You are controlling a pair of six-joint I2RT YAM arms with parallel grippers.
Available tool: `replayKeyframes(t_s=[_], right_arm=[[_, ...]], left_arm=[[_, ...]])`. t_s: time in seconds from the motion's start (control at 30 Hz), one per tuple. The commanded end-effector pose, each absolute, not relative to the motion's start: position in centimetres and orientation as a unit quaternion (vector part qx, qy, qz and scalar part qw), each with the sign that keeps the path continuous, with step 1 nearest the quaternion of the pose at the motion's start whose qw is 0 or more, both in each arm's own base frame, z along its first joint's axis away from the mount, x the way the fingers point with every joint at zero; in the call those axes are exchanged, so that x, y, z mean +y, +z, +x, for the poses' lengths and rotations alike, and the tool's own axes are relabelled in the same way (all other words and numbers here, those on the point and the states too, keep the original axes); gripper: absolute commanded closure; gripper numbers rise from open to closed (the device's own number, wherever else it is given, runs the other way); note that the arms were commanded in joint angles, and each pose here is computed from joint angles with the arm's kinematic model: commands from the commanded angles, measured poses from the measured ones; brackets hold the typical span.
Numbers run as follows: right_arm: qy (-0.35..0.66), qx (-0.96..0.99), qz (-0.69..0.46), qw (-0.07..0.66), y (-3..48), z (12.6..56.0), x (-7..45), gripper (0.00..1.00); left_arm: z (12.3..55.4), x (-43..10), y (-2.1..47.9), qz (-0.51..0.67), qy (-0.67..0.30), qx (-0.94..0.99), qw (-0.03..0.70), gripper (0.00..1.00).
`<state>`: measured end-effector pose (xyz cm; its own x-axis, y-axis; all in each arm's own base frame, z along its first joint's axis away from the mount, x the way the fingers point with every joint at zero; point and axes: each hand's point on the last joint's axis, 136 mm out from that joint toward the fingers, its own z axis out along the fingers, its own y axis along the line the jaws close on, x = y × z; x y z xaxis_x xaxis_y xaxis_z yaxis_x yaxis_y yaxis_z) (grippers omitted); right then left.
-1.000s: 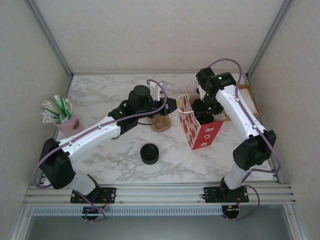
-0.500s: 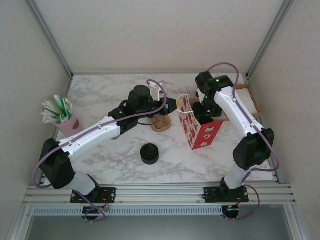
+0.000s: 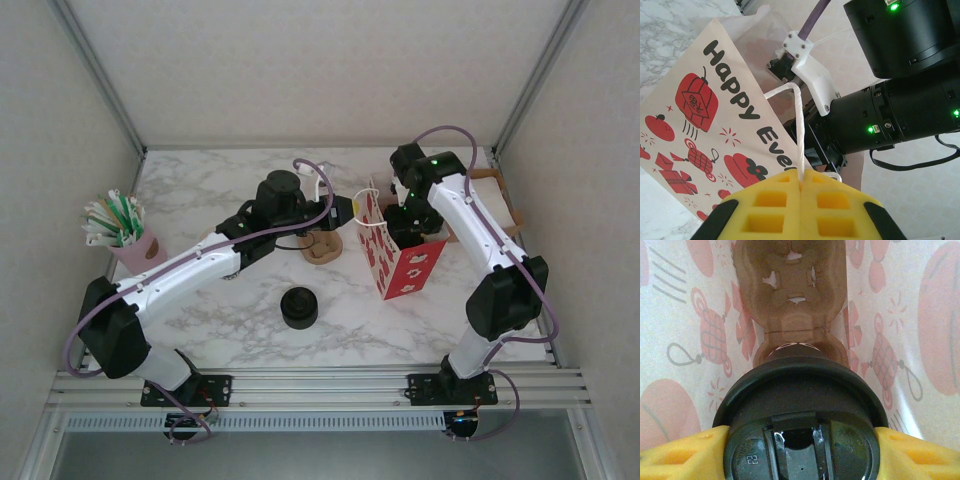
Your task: Pack the takeout coffee
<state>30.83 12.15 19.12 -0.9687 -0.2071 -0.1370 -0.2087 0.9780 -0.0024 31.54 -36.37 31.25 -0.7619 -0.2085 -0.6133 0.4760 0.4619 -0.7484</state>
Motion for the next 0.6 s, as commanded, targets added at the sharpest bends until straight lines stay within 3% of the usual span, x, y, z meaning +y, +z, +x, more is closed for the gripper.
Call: replayKeyframes(t_s=[0.0,0.57], right_arm=[[0.011,0.992,-0.106,0.066,19.05,30.86,12.18,0.33],[0.012,0.992,-0.106,0.064,19.12,30.71,12.19,0.33]], left_arm=[[30.87,-36.12,32.59,0.093,-0.516,0.777,0.349,0.98],[30.97,-36.18,32.54,0.092,-0.515,0.778,0.348,0.98]])
